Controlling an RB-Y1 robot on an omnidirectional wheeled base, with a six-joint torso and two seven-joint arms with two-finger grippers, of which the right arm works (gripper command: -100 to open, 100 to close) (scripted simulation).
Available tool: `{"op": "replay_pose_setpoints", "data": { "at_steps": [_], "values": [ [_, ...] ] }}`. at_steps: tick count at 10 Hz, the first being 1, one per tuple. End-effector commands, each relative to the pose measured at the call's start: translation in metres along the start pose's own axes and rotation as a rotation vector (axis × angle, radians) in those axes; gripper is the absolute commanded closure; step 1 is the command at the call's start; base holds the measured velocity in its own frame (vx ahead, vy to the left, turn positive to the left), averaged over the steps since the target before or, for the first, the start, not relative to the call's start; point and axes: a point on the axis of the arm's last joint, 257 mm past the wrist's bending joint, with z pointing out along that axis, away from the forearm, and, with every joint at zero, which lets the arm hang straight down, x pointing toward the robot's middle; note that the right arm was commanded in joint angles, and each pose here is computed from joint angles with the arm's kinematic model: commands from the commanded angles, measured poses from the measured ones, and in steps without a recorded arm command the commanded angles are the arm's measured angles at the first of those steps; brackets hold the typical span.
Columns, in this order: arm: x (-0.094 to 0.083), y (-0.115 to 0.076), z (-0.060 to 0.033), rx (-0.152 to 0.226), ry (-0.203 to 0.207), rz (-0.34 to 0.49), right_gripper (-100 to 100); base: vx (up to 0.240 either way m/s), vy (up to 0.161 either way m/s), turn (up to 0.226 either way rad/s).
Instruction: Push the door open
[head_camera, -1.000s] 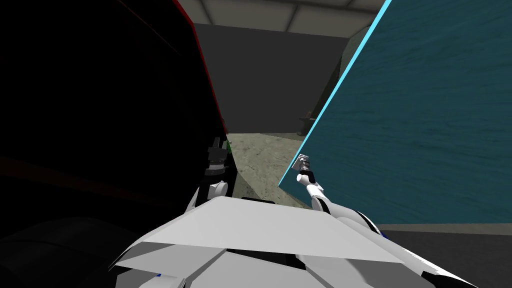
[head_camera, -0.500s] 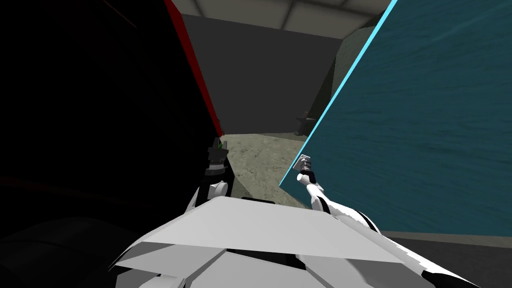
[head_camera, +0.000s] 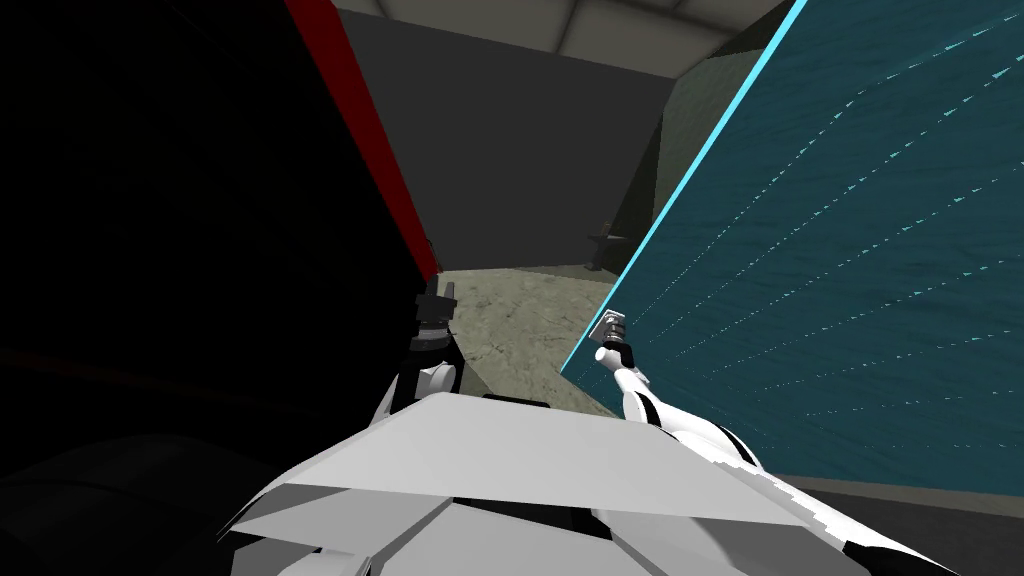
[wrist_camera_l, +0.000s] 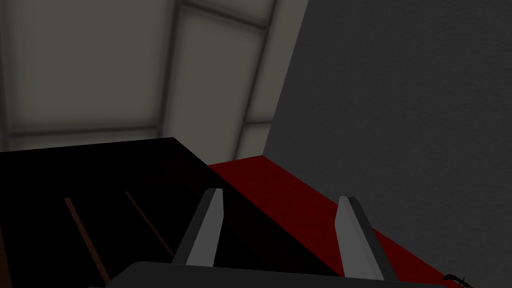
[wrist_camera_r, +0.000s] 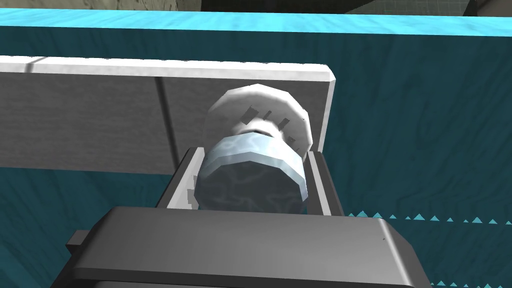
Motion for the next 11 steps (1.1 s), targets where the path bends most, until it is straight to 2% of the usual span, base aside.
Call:
{"op": "replay_pose_setpoints", "data": {
  "at_steps": [1, 3, 6, 7, 8, 9, 11],
  "values": [
    [-0.01, 0.002, 0.0022, -0.004, -0.016, -0.002, 100, 0.158, 0.022, -0.035],
    [-0.016, 0.002, 0.0023, -0.004, -0.028, -0.002, 100, 0.145, 0.004, -0.026],
    [-0.043, 0.002, 0.0021, -0.004, -0.078, -0.002, 100, 0.187, 0.015, -0.043],
    [-0.042, 0.008, 0.0042, -0.018, -0.077, 0.0, 100, 0.141, 0.004, -0.038],
    [-0.043, 0.002, 0.0021, -0.004, -0.078, -0.002, 100, 0.047, -0.017, 0.006],
    [-0.058, 0.002, 0.0015, -0.004, -0.108, -0.002, 100, 0.13, -0.004, -0.025],
    [-0.069, 0.002, 0.0009, -0.004, -0.129, -0.002, 100, 0.191, 0.028, -0.05]
  ]
}}
